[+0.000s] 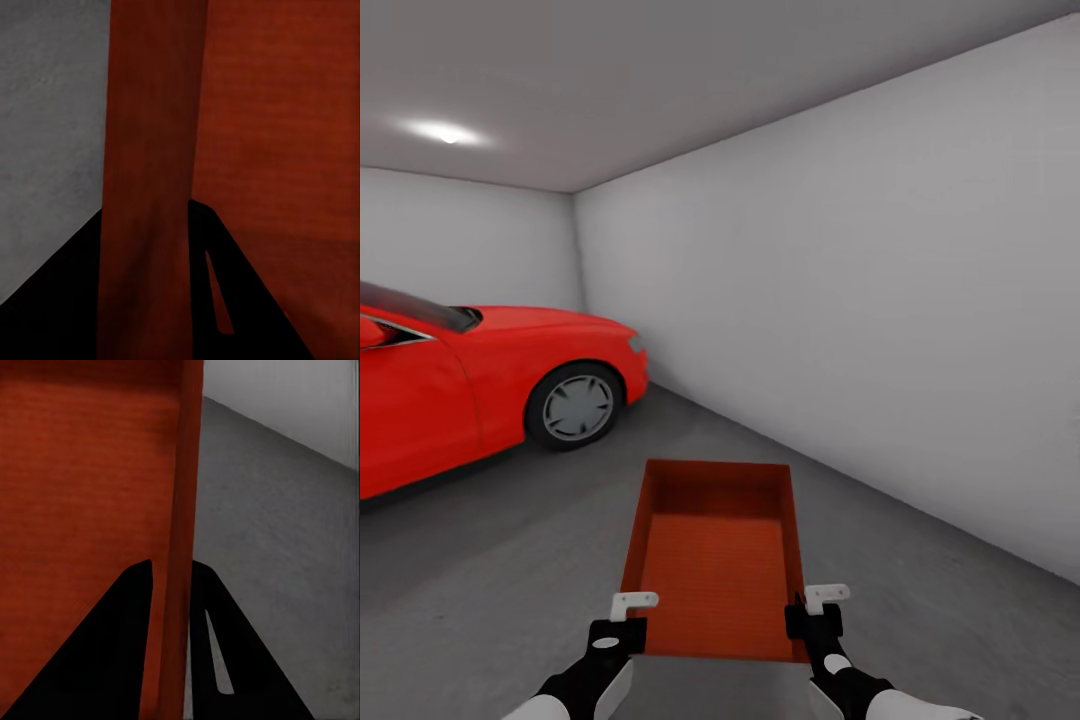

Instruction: Move the two storage containers from the living room to the garage. In the garage, place one container on the floor and stack the other container on top of it (either order is fine).

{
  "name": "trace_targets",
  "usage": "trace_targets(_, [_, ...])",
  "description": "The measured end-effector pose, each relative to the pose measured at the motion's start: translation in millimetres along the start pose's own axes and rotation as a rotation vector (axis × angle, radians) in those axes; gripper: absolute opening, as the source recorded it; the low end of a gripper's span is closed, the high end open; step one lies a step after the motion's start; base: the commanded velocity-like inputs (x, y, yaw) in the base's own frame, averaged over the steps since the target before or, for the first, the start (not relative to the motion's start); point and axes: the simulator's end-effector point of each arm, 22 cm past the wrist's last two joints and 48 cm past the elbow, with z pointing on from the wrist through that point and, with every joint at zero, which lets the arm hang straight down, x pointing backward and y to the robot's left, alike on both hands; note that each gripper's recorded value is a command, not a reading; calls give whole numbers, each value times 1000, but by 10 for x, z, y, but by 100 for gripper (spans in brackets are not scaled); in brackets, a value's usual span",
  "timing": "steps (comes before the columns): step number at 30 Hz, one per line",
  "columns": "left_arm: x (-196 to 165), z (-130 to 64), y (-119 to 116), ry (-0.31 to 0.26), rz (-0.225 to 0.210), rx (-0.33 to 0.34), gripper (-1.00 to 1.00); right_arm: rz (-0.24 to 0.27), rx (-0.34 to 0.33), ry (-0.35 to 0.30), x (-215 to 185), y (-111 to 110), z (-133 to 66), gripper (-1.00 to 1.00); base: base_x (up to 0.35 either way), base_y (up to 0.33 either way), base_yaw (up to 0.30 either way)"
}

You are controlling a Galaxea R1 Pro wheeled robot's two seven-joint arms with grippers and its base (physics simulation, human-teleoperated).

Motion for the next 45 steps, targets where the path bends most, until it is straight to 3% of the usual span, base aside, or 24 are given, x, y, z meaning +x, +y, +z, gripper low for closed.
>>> trace_targets(20, [-9,0,-1,-2,1,0,-100,1,0,-2,-5,-2,0,-100,321,7,-282])
trace_targets(45, [-16,-1,-2,-3,1,0,-100,2,1,-3,-7,-3,0,-100,321,116,-282])
